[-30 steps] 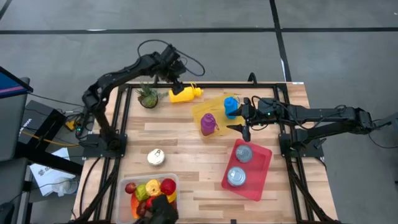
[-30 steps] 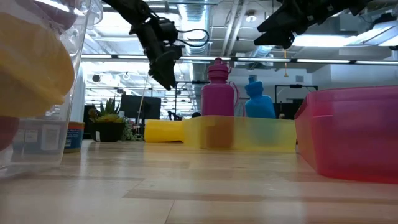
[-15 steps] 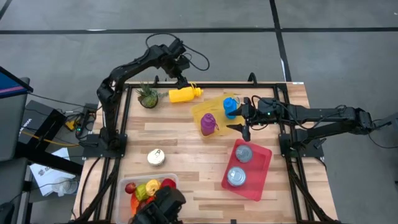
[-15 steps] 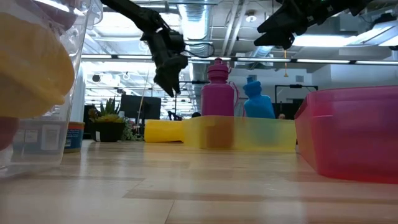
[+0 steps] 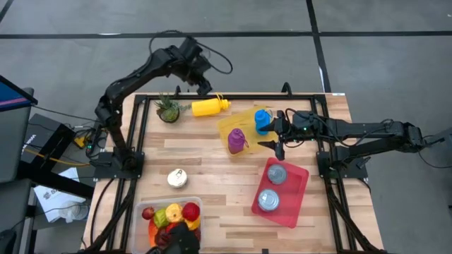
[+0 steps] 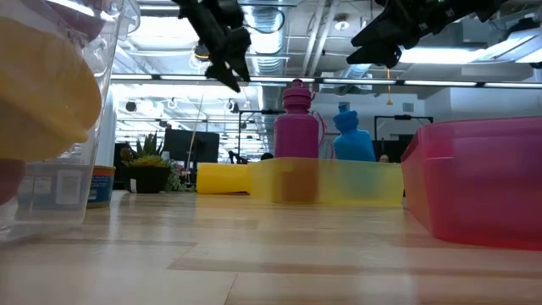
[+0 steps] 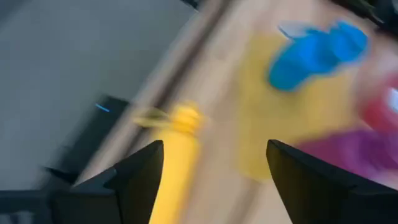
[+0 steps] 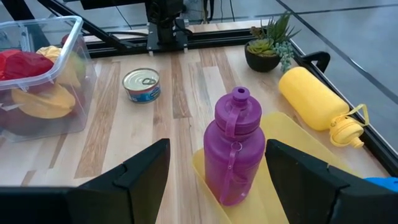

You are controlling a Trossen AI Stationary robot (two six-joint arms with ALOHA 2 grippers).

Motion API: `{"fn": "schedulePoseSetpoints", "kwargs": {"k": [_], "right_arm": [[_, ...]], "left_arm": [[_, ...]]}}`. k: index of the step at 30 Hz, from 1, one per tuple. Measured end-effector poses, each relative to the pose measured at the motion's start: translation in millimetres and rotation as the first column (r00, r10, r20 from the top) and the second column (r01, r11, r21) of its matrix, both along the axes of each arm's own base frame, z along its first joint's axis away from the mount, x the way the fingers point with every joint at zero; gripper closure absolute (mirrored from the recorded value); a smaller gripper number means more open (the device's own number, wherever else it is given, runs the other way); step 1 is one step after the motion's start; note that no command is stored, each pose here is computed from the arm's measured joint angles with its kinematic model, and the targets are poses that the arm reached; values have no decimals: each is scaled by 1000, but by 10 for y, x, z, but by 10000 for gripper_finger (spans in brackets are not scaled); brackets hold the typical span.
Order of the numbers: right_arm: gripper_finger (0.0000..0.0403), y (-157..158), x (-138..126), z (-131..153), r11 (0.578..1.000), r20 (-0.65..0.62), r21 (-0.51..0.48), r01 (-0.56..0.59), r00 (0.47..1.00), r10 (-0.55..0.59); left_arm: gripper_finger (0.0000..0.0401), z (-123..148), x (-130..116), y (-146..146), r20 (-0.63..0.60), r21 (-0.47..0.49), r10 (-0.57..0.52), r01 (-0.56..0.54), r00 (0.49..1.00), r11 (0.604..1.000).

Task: Pick & Place Food Item
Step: Put the yellow tumbler into the yellow bin

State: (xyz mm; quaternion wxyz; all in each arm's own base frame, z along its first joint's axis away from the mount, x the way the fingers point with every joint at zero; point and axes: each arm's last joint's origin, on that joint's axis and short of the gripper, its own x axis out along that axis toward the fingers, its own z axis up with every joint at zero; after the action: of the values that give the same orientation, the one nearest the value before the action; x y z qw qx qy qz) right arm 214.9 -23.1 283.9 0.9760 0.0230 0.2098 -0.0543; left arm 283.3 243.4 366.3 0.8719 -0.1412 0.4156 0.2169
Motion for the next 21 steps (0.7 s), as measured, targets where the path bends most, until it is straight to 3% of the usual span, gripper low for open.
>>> {"fn": "schedulePoseSetpoints", "kwargs": {"k": [3,7,11,18,21], "right_arm": [[148,5,1,0,1000,0,-2,-5,1000,5],[148,5,1,0,1000,0,-4,-6,1000,6],[148,5,0,-1,1000,-2,-3,-6,1000,6],[148,6,-2,-7,1000,-8,-4,-7,1000,7],[148,6,-3,-10,1000,-11,-6,-8,1000,8]], "left_arm": [[138,-187,16,7,-60,-123,-68,60,996,991],[137,-411,31,127,-196,-112,-127,106,972,988],[102,-636,-5,363,-317,-144,-125,83,940,986],[13,-916,-26,621,-342,-182,-70,6,937,983],[8,-981,-6,641,-352,-193,-75,7,933,981]]}}
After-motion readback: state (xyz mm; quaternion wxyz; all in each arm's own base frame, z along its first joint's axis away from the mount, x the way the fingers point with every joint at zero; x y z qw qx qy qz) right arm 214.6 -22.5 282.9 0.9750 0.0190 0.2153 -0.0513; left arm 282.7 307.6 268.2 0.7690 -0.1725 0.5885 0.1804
